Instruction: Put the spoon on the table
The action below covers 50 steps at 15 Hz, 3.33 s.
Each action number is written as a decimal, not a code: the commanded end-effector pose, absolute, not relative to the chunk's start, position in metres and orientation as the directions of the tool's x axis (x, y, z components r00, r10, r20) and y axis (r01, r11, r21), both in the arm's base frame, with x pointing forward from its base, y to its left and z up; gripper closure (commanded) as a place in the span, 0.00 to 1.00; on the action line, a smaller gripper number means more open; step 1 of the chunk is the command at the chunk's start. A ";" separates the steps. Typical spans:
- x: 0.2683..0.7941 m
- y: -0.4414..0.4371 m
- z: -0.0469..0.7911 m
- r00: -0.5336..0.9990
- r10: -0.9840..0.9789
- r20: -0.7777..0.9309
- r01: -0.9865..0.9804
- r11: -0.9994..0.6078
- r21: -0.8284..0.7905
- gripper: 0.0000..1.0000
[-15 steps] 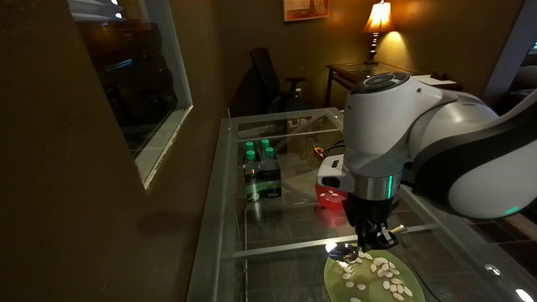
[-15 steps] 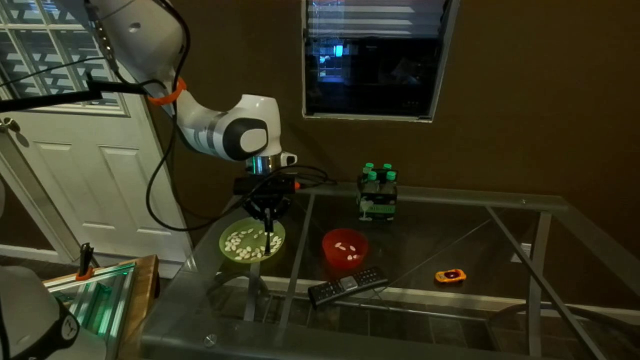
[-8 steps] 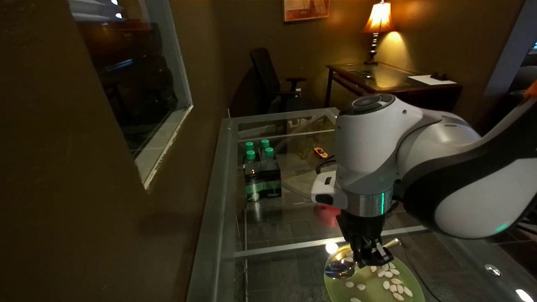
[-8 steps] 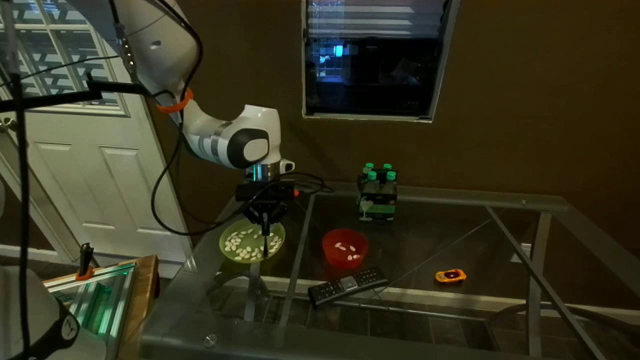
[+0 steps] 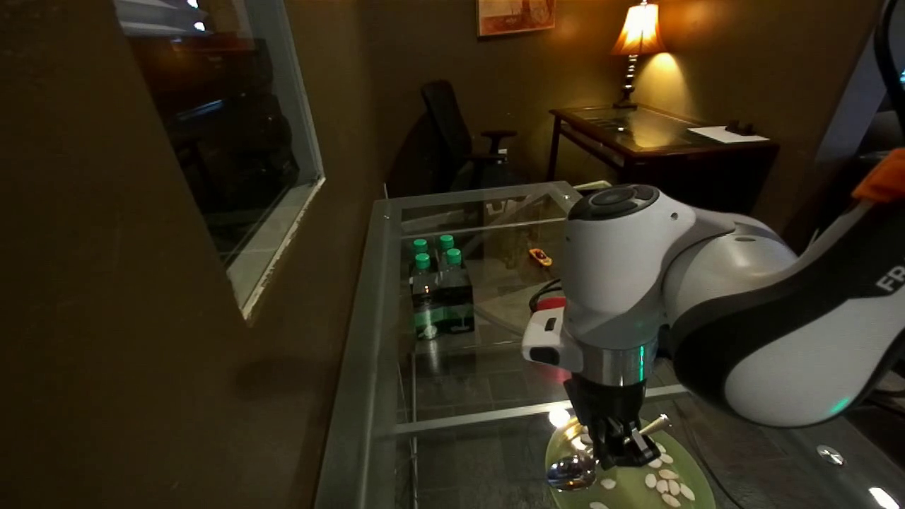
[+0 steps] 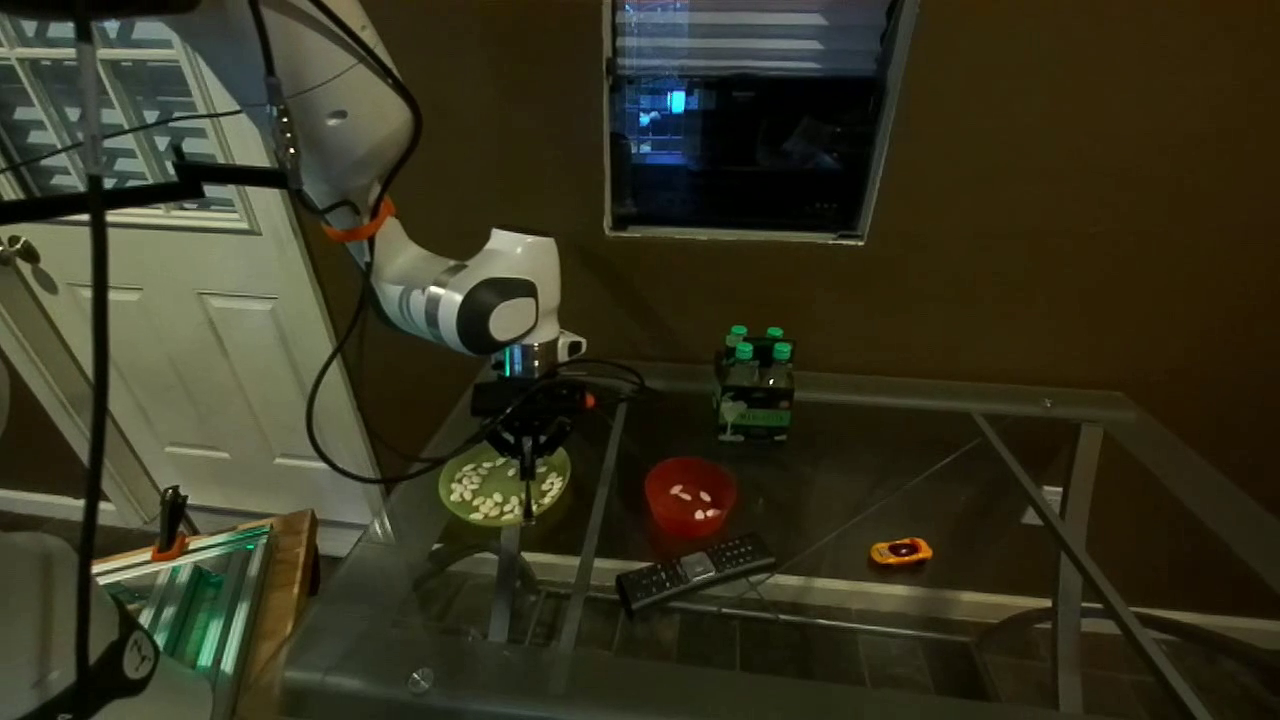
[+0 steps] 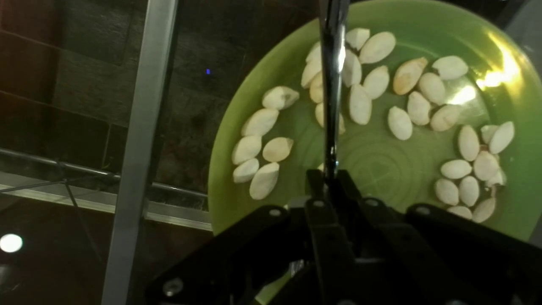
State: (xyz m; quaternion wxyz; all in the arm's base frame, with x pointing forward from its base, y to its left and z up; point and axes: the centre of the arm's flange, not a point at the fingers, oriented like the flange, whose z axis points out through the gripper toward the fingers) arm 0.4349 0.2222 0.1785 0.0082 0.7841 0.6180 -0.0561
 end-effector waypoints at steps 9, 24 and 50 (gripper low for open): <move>0.428 0.231 0.183 0.208 0.972 -0.111 0.976 -0.214 -0.046 0.25; 0.418 0.230 0.191 0.207 0.965 -0.160 0.975 -0.217 -0.049 0.55; 0.455 0.214 0.282 0.212 0.955 -0.207 0.977 -0.201 0.071 0.98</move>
